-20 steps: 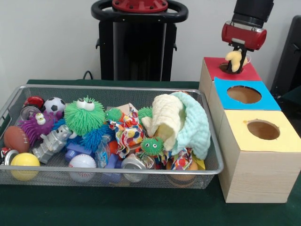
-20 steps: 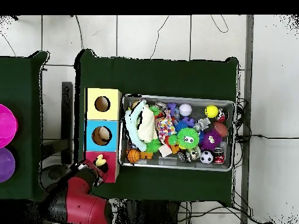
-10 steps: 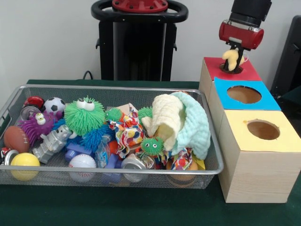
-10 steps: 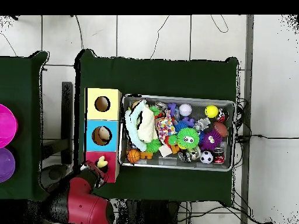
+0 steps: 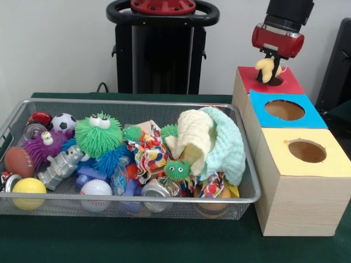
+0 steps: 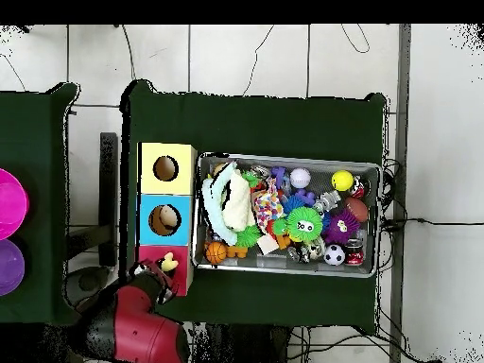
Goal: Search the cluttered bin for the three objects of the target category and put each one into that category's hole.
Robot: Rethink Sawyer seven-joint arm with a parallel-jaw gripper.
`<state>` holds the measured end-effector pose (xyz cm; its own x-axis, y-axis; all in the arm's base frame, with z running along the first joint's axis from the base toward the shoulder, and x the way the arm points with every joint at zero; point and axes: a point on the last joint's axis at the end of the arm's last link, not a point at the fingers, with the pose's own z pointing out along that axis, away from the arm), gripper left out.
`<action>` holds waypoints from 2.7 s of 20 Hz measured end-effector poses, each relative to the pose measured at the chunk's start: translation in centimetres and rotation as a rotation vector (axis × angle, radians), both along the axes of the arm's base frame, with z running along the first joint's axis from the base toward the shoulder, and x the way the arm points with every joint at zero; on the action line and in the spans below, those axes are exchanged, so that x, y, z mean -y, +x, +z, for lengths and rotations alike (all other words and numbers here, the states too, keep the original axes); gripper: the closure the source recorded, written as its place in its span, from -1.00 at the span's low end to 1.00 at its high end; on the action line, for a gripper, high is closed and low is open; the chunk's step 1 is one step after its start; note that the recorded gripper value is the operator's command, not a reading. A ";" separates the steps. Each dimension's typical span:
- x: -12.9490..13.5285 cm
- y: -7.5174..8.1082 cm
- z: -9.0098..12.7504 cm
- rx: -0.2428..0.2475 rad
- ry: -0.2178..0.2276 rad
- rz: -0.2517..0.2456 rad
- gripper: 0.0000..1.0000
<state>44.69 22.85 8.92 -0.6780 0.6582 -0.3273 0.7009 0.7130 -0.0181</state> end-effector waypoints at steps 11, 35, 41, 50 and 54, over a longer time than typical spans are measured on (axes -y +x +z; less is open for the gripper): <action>1.6 0.2 -0.2 -0.049 0.017 -0.051 1.00; 0.4 0.0 0.1 -0.070 0.046 -0.042 1.00; -0.7 -0.1 0.1 -0.072 0.065 -0.029 1.00; -1.2 -0.3 0.0 -0.088 0.076 -0.025 1.00; -1.3 -0.8 -0.1 -0.123 0.084 -0.030 1.00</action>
<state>43.89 24.17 8.84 -0.6888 0.7007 -0.1860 0.7184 0.6941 -0.0460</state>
